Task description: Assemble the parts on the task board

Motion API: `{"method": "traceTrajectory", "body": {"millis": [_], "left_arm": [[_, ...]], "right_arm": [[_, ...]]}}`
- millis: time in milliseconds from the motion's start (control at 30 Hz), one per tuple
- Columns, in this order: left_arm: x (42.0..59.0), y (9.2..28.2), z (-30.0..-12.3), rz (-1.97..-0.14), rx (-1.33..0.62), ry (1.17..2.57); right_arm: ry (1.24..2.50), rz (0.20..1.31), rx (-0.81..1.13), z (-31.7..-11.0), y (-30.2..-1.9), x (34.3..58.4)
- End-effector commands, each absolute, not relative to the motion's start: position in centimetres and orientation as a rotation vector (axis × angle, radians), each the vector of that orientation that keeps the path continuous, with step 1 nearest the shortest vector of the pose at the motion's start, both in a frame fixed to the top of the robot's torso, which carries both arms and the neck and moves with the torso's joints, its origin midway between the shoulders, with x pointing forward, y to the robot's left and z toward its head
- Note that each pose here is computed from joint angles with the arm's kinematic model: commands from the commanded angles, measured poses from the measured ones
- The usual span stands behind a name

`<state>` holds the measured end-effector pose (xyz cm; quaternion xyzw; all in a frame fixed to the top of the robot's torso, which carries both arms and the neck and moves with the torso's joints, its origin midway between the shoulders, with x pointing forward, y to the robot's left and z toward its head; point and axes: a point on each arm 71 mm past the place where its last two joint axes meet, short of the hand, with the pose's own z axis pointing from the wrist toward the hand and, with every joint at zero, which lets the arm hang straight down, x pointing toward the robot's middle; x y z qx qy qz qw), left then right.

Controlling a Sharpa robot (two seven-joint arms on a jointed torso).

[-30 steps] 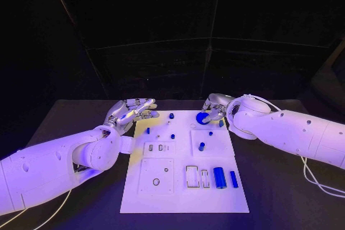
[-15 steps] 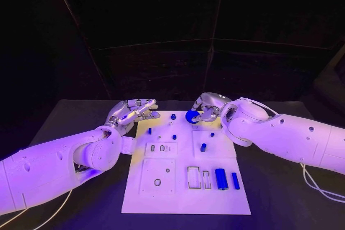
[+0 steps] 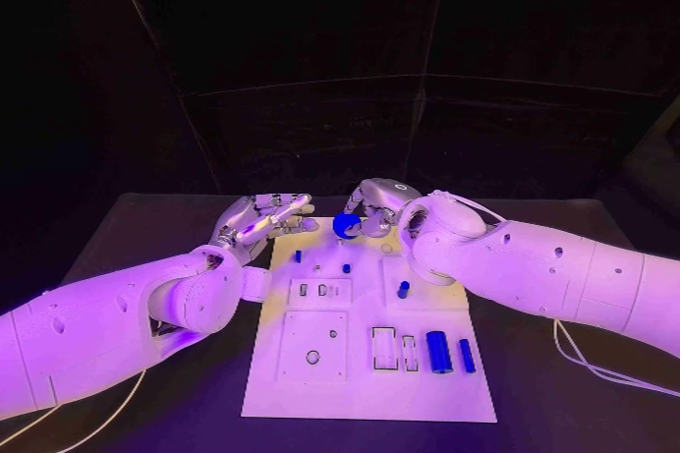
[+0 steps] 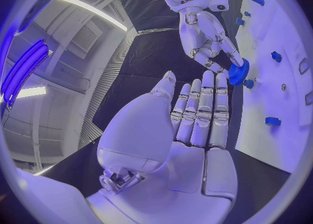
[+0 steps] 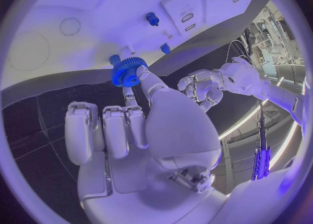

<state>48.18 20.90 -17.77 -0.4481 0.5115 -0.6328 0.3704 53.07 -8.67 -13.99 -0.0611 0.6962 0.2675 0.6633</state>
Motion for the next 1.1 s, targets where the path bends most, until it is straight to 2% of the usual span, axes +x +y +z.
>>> {"method": "traceTrajectory", "body": {"millis": [33, 400, 1100], "left_arm": [[48.2, 20.7, -17.6, -1.638, -1.135, 1.309], [48.2, 20.6, -17.6, -1.64, -1.135, 1.31], [48.2, 20.5, -17.6, -1.645, -1.135, 1.315]], "right_arm": [[1.57, 0.607, -0.169, -14.2, -8.2, 53.2], [1.647, 0.601, -0.206, -15.5, -6.7, 53.4], [1.692, 0.569, -0.212, -16.1, -6.9, 53.8]]}}
